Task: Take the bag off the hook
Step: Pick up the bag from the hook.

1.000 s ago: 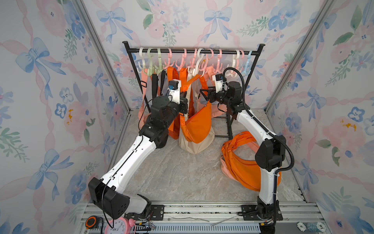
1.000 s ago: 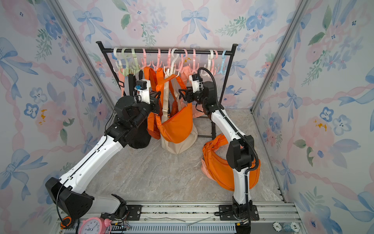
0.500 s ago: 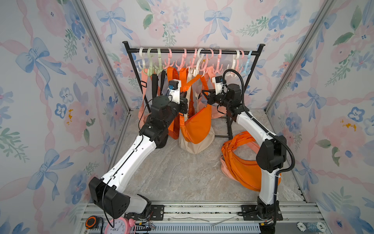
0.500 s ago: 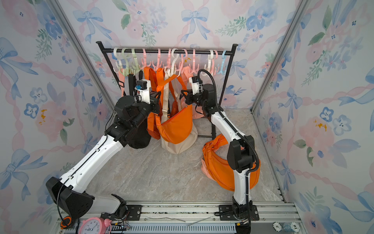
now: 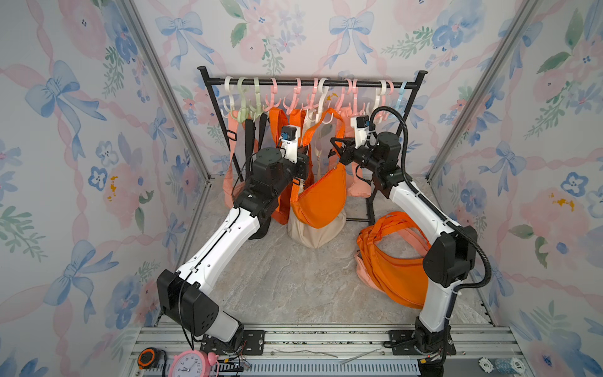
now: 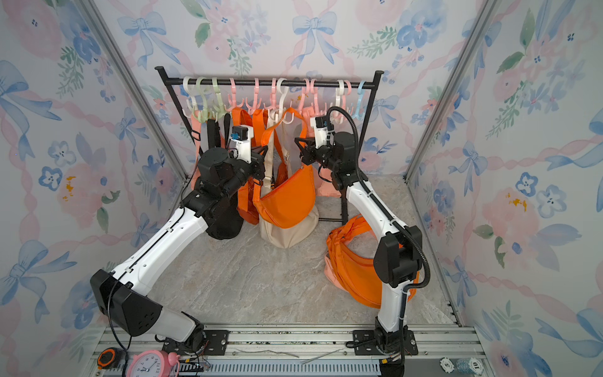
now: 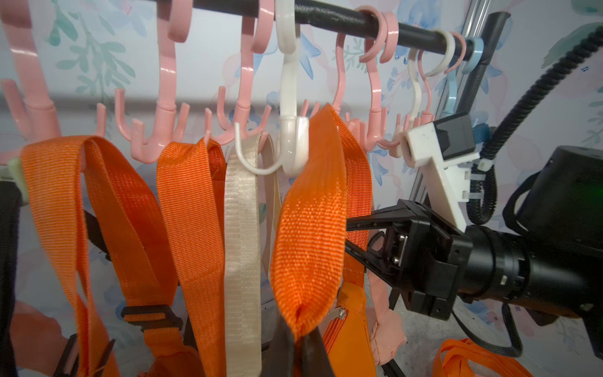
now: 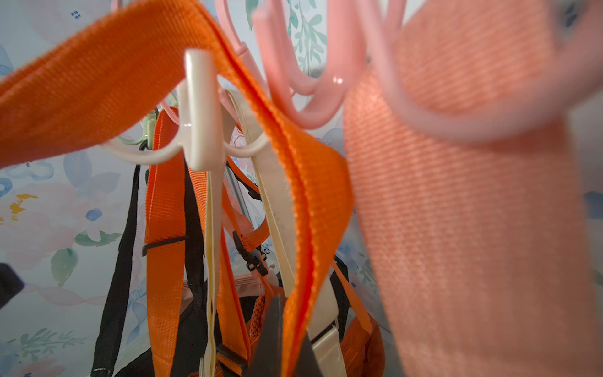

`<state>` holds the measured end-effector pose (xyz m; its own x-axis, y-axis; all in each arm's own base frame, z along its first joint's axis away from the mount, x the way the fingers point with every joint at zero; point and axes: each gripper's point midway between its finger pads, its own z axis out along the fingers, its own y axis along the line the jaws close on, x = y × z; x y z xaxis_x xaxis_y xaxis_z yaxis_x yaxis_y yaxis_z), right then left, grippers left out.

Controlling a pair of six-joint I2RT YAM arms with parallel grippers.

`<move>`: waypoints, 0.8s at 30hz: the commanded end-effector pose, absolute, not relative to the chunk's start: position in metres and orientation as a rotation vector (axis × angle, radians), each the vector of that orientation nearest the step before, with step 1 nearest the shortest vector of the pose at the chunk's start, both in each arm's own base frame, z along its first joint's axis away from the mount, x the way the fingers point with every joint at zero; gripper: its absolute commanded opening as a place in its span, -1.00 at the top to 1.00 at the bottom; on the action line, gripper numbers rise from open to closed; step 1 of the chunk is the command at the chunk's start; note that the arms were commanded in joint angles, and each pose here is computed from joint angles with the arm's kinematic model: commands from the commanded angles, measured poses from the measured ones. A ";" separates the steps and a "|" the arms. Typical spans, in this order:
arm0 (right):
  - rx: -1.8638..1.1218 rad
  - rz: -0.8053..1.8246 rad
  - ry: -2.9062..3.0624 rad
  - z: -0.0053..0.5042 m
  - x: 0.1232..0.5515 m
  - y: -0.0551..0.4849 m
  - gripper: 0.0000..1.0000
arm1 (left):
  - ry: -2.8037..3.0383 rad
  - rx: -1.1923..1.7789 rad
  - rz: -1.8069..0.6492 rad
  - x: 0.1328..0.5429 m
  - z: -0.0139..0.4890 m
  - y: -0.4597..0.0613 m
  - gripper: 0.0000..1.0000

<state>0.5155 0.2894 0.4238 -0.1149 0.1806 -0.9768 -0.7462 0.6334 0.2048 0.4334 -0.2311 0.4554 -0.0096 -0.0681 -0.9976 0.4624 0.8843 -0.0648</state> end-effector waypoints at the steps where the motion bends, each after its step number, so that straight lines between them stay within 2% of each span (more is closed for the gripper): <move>1: -0.506 0.858 1.414 0.452 0.497 0.292 1.00 | 1.491 0.320 -0.474 0.435 0.473 -0.235 1.00; 11: -0.524 0.858 1.372 0.475 0.475 0.290 1.00 | 1.462 0.344 -0.517 0.435 0.491 -0.247 1.00; 24: -0.549 0.786 1.338 0.497 0.432 0.282 1.00 | 1.368 0.415 -0.504 0.395 0.525 -0.260 1.00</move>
<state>0.4402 0.2828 0.4951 0.0214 0.2014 -0.9793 -0.7740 0.6234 0.1112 0.4192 -0.2678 0.4852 0.0300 -0.0812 -0.9962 0.5594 0.8273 -0.0506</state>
